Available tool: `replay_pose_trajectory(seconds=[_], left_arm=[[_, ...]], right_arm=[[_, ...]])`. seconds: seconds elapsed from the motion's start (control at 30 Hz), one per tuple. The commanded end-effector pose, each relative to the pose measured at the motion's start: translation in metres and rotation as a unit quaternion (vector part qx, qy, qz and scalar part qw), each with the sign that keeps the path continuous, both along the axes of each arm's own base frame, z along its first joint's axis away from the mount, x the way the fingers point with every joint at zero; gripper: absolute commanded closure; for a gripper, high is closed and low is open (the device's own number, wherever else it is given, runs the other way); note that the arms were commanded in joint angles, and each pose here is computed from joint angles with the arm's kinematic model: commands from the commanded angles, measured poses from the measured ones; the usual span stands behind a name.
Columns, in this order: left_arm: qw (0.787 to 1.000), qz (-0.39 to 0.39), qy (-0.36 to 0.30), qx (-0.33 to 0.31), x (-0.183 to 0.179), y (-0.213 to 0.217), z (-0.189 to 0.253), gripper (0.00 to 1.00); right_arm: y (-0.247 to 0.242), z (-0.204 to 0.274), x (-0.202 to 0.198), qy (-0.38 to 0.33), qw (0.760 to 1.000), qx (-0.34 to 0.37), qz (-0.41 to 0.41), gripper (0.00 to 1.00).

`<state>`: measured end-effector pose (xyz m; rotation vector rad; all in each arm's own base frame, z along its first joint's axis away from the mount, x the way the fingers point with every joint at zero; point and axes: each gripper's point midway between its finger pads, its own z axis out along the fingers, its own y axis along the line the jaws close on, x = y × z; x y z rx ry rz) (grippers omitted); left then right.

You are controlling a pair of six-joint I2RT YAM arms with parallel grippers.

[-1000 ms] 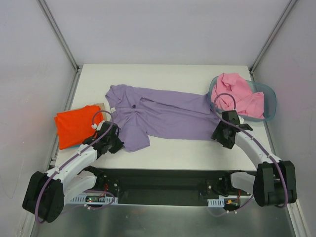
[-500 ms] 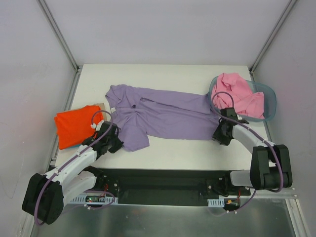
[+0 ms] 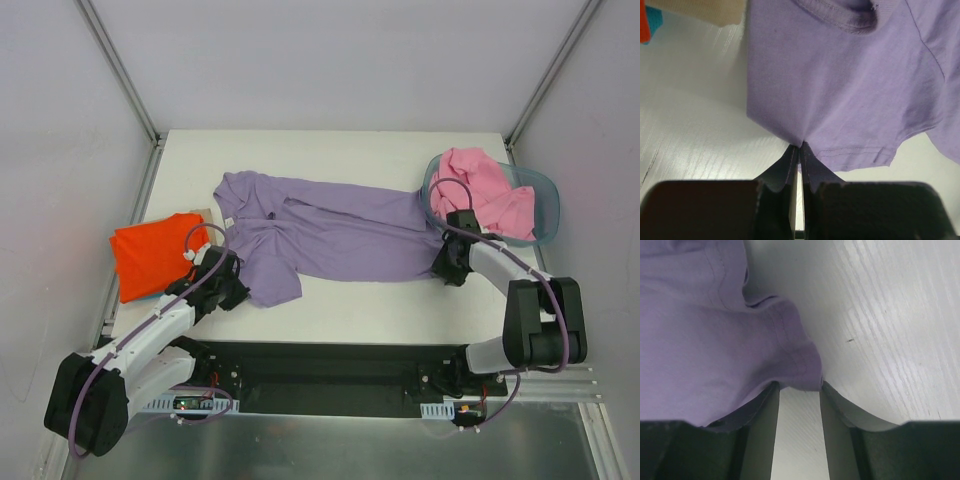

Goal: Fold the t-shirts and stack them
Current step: Flatten out the tshirt

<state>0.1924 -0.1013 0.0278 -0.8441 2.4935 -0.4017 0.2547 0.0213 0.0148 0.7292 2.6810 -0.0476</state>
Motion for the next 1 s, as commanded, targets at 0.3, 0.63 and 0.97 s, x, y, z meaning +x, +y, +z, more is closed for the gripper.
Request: replay_pose_trajectory(seconds=[0.3, 0.63, 0.97], left_arm=[[0.999, -0.005, -0.023, 0.022, 0.010, 0.005, 0.016, 1.00], [0.995, -0.012, -0.096, 0.037, 0.025, 0.011, 0.062, 1.00], [0.940, 0.018, -0.339, 0.028, 0.047, 0.029, 0.242, 1.00]], right_arm=[[0.014, -0.015, 0.018, 0.026, 0.994, 0.039, 0.099, 0.99], [0.046, 0.053, 0.045, -0.167, 0.963, 0.029, 0.208, 1.00], [0.041, 0.231, 0.042, -0.445, 0.863, -0.121, 0.204, 0.99]])
